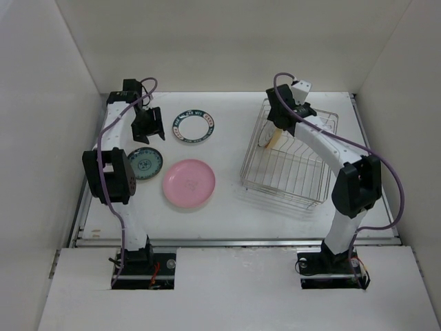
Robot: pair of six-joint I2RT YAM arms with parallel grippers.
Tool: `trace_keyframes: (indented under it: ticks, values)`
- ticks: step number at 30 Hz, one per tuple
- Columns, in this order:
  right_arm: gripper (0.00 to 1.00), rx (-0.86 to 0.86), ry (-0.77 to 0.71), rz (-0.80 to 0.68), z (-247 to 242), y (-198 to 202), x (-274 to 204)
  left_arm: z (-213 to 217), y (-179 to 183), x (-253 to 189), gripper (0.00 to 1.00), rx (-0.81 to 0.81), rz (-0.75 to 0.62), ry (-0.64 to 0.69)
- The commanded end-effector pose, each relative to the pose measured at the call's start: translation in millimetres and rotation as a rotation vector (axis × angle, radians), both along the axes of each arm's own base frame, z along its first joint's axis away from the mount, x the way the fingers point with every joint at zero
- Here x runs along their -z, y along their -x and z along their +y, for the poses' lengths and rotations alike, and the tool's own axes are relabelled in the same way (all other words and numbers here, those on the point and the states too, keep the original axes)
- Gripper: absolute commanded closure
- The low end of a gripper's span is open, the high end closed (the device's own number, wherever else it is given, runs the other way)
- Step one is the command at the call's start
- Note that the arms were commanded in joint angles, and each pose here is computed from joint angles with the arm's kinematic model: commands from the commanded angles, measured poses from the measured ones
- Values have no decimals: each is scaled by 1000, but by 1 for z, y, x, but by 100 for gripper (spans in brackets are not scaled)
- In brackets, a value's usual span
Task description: Unload the plates from the dish rack
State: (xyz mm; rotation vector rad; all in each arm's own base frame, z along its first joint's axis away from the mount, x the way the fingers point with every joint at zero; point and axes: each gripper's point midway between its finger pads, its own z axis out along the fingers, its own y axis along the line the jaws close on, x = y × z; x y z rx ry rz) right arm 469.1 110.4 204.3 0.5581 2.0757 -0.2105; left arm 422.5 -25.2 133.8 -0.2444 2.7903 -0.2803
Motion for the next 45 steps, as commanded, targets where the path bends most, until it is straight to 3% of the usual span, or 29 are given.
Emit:
trace_keyframes:
  ticks: [1,3,6,7,12,24,36,41,45]
  values:
    - [29,1,-27,-39,4,-9,-14,14,26,-28,43,35,-39,-91]
    - [34,-6,-33,-37,6,-9,-13,17,35,-37,43,39,-65,-108]
    - [52,-6,-29,-28,5,-7,-9,17,47,-48,43,56,-92,-116]
    - [64,-6,-29,-28,5,-7,-9,15,50,-52,43,59,-96,-108]
    - [99,-6,-29,-28,3,-3,-11,13,63,-59,43,62,-106,-100]
    - [100,0,-42,-119,-10,17,-63,8,72,-81,43,100,-156,-137]
    - [100,17,-10,-131,-17,19,-77,5,71,-87,43,109,-166,-136]
    - [100,24,8,-72,-18,22,-57,3,70,-84,43,113,-157,-127]
    - [100,61,2,-136,-29,32,-83,4,70,-84,43,121,-158,-131]
